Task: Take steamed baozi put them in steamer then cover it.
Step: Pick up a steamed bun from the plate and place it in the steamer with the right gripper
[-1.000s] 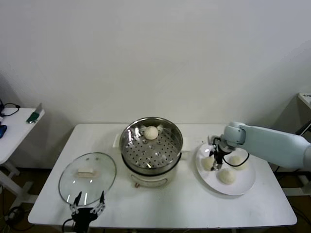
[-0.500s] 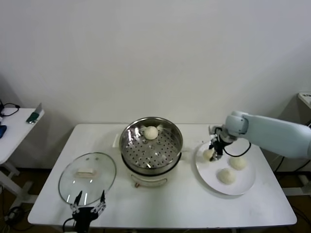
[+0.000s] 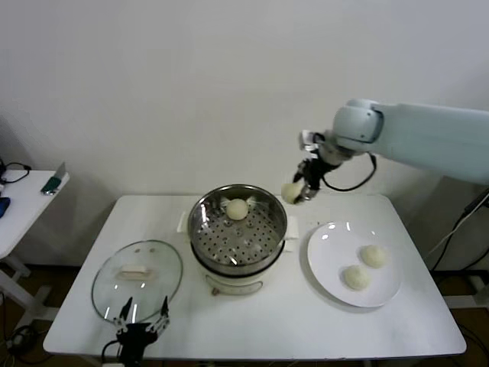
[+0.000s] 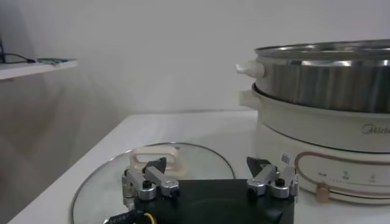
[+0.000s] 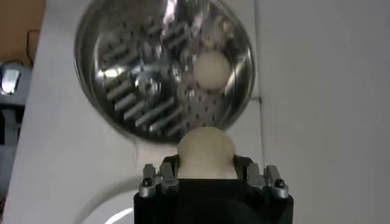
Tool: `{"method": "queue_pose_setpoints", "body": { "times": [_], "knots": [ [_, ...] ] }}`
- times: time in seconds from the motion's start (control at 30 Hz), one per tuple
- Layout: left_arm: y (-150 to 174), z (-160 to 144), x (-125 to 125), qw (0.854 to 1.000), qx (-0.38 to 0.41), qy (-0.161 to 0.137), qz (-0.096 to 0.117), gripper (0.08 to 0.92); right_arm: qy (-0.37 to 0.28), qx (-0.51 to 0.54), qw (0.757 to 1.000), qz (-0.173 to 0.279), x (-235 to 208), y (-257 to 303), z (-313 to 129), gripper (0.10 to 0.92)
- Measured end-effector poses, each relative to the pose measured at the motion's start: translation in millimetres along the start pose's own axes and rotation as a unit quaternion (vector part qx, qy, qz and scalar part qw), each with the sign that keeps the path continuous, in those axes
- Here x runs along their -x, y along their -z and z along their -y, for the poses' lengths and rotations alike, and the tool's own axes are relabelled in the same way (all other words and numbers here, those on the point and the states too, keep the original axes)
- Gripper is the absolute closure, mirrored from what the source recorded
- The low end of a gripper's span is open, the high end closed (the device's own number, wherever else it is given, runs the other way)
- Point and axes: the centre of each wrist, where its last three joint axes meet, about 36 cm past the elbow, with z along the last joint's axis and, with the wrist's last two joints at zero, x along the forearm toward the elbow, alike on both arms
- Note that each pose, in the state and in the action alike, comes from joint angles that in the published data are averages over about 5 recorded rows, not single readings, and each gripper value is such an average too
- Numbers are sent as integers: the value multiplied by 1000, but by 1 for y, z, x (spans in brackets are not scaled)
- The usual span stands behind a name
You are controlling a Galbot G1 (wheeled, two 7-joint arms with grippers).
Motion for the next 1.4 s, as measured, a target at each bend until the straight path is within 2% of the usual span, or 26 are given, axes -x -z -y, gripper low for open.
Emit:
{"method": "queue_pose_setpoints", "body": {
  "times": [0.4, 0.63, 0.87, 0.97, 1.2, 1.4],
  "knots": [
    [2, -3, -1, 1000, 1, 4, 3, 177, 5, -46, 999, -22, 88, 95, -25, 415],
    [2, -4, -1, 1000, 2, 4, 3, 177, 2, -53, 998, -35, 139, 115, -37, 413],
    [2, -4, -1, 1000, 2, 4, 2, 177, -2, -47, 998, -43, 171, 118, -45, 410],
    [2, -4, -1, 1000, 2, 3, 2, 177, -4, -45, 998, -44, 177, 119, -46, 378],
    [2, -3, -2, 1000, 3, 3, 1, 177, 0, -42, 998, -35, 171, 117, -43, 216],
    [3, -3, -5, 1000, 5, 2, 1, 177, 15, -47, 998, -32, 123, 87, -21, 200]
  ]
}}
